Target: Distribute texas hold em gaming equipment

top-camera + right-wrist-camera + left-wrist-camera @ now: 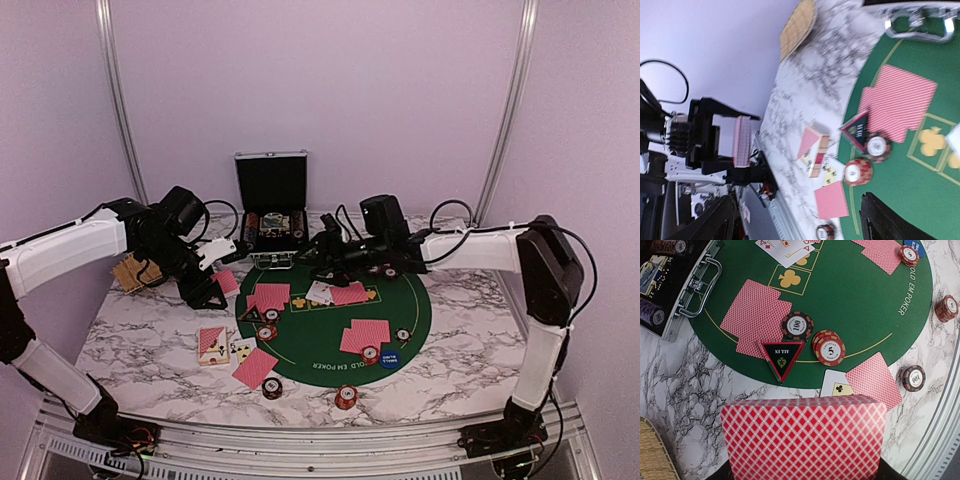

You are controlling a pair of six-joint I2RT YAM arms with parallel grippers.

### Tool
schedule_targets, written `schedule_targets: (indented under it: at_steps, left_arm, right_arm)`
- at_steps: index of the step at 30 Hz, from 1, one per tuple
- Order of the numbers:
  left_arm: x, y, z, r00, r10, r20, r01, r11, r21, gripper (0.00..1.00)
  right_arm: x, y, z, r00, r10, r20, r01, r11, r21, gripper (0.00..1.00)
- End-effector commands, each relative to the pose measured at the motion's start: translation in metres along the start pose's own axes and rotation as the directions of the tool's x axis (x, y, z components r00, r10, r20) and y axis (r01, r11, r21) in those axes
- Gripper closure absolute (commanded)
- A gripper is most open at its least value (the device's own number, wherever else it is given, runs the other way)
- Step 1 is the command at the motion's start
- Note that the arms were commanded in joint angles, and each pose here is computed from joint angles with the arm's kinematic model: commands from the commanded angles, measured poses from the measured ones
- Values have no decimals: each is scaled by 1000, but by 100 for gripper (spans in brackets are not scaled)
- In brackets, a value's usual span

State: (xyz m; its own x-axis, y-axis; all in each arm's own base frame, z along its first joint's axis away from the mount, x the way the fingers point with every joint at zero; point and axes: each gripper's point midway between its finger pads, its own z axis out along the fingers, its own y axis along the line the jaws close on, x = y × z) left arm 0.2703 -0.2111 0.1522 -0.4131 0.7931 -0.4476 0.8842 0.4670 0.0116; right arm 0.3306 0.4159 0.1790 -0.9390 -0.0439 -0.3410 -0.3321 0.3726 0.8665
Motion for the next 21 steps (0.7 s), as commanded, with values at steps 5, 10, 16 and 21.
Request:
schedule_targets:
  at_steps: [5, 10, 16, 21]
  left_arm:
    - [-6, -2, -7, 1000, -4, 26, 4, 1000, 10, 100]
    - [-5, -2, -8, 1000, 0, 26, -1, 1000, 7, 100]
    - [-5, -3, -7, 1000, -2, 26, 1, 1000, 14, 100]
    - [-7, -3, -7, 1000, -2, 30, 2, 1000, 15, 100]
  right_arm:
    - [32, 63, 64, 990, 40, -132, -74, 961, -266, 13]
    - [39, 70, 85, 985, 44, -168, -93, 951, -295, 13]
    - [42, 80, 98, 982, 53, -182, -116, 928, -353, 12]
    - [46, 82, 104, 979, 56, -198, -125, 926, -357, 12]
